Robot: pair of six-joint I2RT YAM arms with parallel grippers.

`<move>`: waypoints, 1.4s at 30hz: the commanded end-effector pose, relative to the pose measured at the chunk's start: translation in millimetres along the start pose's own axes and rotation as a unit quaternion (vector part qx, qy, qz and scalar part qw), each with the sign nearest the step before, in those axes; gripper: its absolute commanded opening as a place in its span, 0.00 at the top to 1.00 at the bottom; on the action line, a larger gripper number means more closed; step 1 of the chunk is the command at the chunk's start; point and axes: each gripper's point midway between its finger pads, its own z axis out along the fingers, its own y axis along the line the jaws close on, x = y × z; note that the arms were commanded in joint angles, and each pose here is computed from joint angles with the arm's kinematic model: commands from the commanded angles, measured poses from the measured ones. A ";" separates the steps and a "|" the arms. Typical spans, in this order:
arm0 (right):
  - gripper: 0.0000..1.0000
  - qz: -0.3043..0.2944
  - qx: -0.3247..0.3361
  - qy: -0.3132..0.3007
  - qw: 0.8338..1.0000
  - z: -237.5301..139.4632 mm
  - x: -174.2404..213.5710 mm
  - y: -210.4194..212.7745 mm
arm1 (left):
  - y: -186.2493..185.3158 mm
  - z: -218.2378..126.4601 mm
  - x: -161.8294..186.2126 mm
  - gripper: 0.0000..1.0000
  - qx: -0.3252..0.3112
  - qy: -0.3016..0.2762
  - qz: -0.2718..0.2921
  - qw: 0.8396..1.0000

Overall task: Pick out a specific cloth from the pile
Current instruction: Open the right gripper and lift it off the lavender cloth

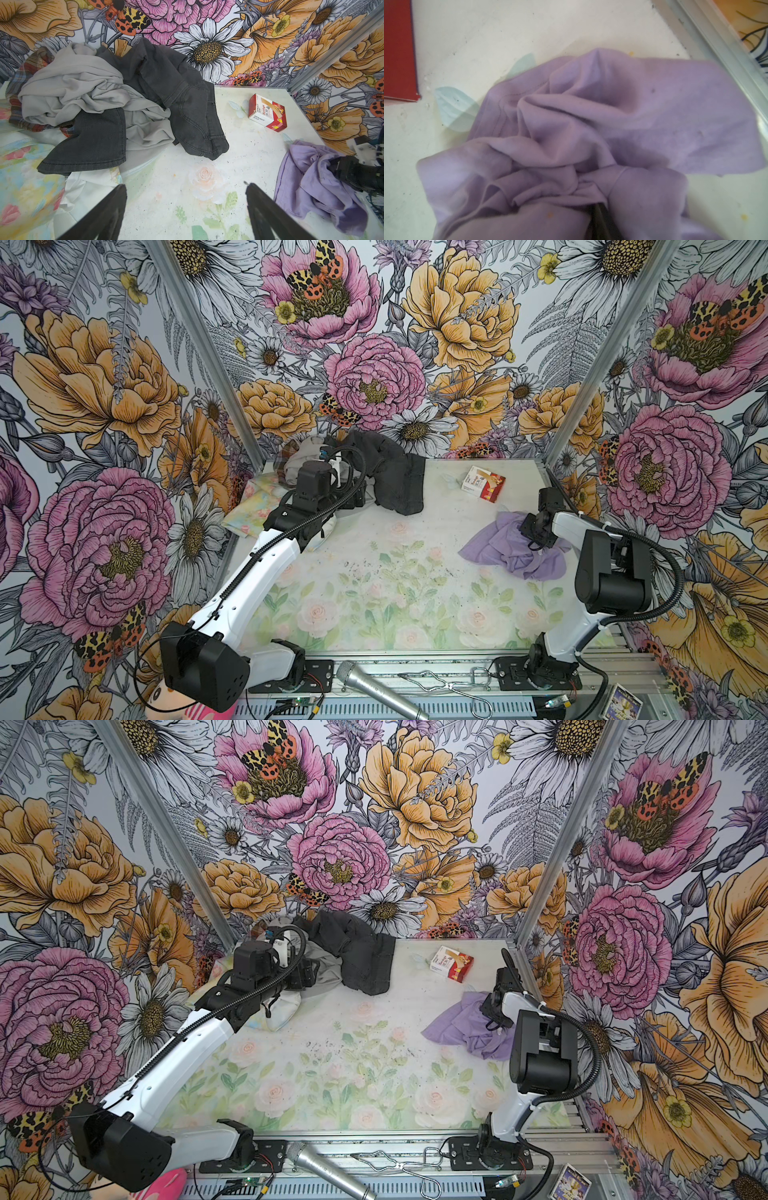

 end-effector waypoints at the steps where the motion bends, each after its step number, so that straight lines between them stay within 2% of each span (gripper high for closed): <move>1: 0.60 -0.011 0.011 0.047 0.999 17.4 17.0 -2.8 | 5.1 1.4 -2.0 0.09 0.011 -0.003 -0.010 1.000; 5: 0.50 -0.022 0.005 0.069 0.997 19.6 16.7 4.4 | 18.8 2.8 -7.8 0.09 0.014 -0.008 -0.042 0.999; 9: 0.46 -0.034 0.003 0.089 0.995 20.5 17.9 7.0 | 44.1 5.1 -14.9 0.09 0.014 -0.016 -0.097 0.995; 13: 0.25 -0.035 -0.006 0.098 0.995 18.3 18.6 11.5 | 63.5 7.3 -17.1 0.10 0.009 -0.020 -0.130 0.991; 16: 0.20 -0.036 -0.003 0.097 0.995 14.4 15.8 14.0 | 70.9 6.6 -17.9 0.10 0.002 -0.022 -0.132 0.991; 23: 0.18 -0.030 -0.013 0.074 0.997 -9.5 1.6 23.6 | 80.4 2.9 -21.5 0.10 0.002 -0.029 -0.147 0.989; 36: 0.17 -0.042 -0.020 0.037 0.998 -52.9 -17.4 26.8 | 87.7 -2.1 -22.5 0.11 -0.020 -0.036 -0.134 0.990; 42: 0.17 -0.043 -0.017 -0.006 0.999 -83.0 -35.4 25.8 | 88.8 -2.0 -21.3 0.11 -0.026 -0.036 -0.131 0.990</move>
